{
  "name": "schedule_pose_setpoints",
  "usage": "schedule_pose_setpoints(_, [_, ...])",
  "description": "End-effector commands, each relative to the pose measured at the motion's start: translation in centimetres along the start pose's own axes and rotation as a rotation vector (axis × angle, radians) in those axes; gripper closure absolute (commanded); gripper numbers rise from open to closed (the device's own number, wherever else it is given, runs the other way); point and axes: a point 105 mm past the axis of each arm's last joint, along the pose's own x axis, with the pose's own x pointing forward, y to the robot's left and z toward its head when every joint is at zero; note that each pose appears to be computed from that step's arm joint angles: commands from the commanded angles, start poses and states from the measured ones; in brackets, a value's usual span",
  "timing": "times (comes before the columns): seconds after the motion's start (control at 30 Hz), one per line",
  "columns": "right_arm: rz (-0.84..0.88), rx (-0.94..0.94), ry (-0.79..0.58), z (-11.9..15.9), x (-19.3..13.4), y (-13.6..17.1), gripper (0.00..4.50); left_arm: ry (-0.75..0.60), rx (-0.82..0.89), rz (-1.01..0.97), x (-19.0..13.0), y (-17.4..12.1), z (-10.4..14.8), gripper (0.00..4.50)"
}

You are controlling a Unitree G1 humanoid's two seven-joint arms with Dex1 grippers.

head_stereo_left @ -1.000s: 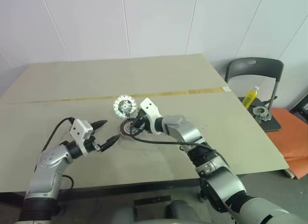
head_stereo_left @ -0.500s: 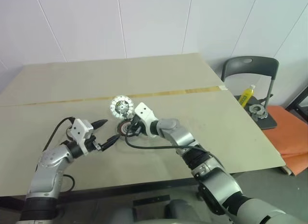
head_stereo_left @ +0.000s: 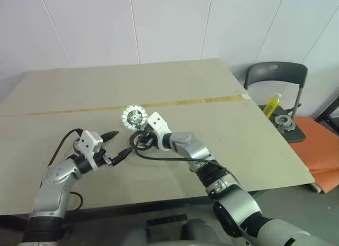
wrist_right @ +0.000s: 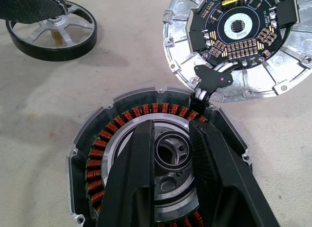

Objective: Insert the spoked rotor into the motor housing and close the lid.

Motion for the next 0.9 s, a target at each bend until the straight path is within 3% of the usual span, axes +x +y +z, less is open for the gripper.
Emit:
schedule_pose_setpoints(0.03, [0.031,-0.006,-0.044,1.33,0.24,0.93,3.81,-0.031,0.033,0.003,0.13,0.18,1.01,0.00])
schedule_pose_setpoints(0.9, [0.022,-0.123,-0.012,0.75,0.03,1.00,3.81,-0.030,0.031,0.000,0.18,0.12,0.95,0.00])
